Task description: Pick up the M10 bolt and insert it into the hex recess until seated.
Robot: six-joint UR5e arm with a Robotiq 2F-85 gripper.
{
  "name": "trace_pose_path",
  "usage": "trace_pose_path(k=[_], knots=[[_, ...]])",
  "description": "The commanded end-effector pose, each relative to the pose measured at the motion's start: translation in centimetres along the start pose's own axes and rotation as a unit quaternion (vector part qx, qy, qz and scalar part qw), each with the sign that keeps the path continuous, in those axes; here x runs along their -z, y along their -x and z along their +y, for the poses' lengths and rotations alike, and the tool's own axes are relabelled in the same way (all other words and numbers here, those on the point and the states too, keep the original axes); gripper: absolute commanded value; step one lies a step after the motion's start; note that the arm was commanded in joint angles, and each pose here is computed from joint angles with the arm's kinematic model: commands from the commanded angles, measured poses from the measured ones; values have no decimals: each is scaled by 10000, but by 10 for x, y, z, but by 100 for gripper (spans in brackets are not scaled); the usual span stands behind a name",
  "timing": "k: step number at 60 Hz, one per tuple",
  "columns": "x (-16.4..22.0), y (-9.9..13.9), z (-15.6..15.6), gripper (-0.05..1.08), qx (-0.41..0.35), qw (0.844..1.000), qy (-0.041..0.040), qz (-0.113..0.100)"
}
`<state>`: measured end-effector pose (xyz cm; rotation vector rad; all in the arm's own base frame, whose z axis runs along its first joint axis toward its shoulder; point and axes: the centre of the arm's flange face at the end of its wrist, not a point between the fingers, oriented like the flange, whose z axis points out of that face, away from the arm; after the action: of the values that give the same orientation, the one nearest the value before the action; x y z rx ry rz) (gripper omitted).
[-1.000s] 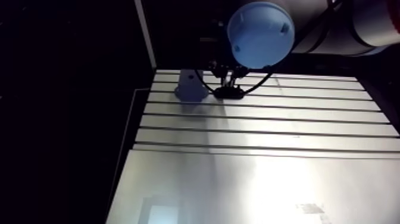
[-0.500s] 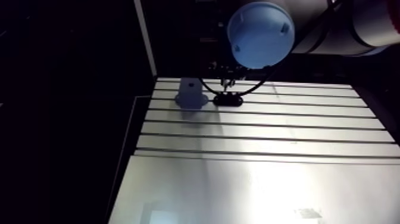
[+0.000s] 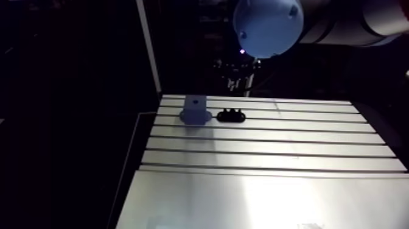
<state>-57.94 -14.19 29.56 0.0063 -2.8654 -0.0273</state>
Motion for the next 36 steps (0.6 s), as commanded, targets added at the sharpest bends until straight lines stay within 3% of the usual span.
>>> trace_pose_path(k=[1,6,10,16,17,18,19,20,23,33,36], knots=[[40,-10,-2,84,140,9999,-26,16],[66,-15,-4,84,225,9996,-54,141],[77,-17,-17,84,354,9993,-84,16],[94,-23,-35,84,529,9980,-100,-337],[99,-24,-39,84,575,9970,-90,-514],[99,-24,-39,84,575,9970,-90,-514],[102,-27,-41,84,630,9957,-97,-676],[102,-27,-41,84,630,9957,-97,-676],[107,-31,-48,84,851,9918,-132,-940],[116,-44,-64,84,1201,9849,-184,-1231],[113,-44,-77,84,1386,9794,-208,-1452]])
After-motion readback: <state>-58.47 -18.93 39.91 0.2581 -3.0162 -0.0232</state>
